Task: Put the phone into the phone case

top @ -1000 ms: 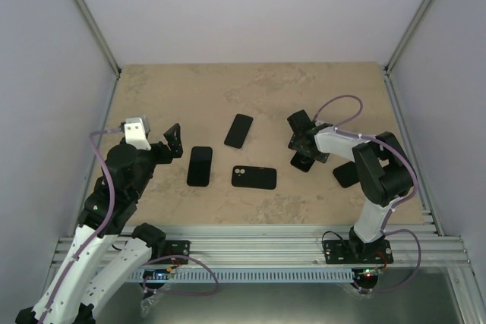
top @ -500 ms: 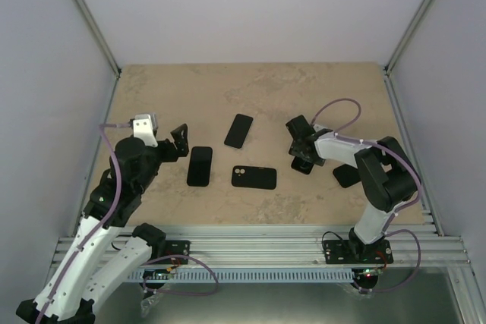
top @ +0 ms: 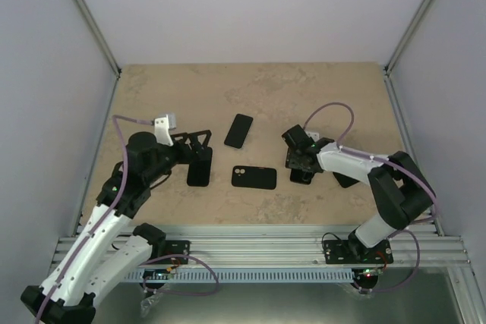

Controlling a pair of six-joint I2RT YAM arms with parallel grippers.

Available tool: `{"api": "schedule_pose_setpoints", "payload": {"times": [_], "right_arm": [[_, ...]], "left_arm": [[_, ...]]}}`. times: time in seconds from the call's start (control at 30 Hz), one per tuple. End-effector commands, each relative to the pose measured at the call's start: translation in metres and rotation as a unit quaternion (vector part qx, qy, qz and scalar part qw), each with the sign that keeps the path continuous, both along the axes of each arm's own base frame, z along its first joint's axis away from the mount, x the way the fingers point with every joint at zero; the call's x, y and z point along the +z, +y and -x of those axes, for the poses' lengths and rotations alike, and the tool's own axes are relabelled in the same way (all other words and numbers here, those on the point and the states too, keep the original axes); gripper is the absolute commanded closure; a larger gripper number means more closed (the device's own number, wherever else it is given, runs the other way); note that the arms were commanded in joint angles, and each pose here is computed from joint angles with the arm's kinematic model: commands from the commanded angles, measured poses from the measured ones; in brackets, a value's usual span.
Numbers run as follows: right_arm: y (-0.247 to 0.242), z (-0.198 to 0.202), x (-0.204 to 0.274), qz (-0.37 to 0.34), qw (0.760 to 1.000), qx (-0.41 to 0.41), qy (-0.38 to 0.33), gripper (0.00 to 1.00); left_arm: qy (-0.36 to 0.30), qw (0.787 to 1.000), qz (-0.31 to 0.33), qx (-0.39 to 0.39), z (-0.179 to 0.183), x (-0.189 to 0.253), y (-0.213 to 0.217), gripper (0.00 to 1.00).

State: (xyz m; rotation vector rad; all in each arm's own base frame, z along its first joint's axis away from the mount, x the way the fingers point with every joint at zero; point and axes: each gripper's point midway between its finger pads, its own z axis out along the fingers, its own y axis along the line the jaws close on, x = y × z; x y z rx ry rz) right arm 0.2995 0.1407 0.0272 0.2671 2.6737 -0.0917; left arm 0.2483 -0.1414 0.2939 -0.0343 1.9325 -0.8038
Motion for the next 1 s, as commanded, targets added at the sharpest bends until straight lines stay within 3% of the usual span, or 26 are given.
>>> {"api": "schedule_pose_setpoints", "payload": {"times": [0.0, 0.23, 0.67, 0.97], "right_arm": [[0.023, -0.003, 0.034, -0.006, 0.996, 0.074, -0.048, 0.49], [0.072, 0.008, 0.070, -0.019, 0.977, 0.187, -0.099, 0.50], [0.153, 0.041, 0.111, -0.022, 0.919, 0.357, -0.167, 0.52], [0.190, 0.063, 0.130, -0.043, 0.882, 0.424, -0.201, 0.52]], "left_arm": [[0.039, 0.997, 0.038, -0.054, 0.003, -0.022, -0.023, 0.01], [0.093, 0.986, 0.066, -0.118, 0.008, -0.059, -0.048, 0.01], [0.163, 0.959, 0.128, -0.195, 0.017, -0.107, -0.079, 0.01], [0.182, 0.947, 0.166, -0.208, 0.023, -0.126, -0.084, 0.13]]}}
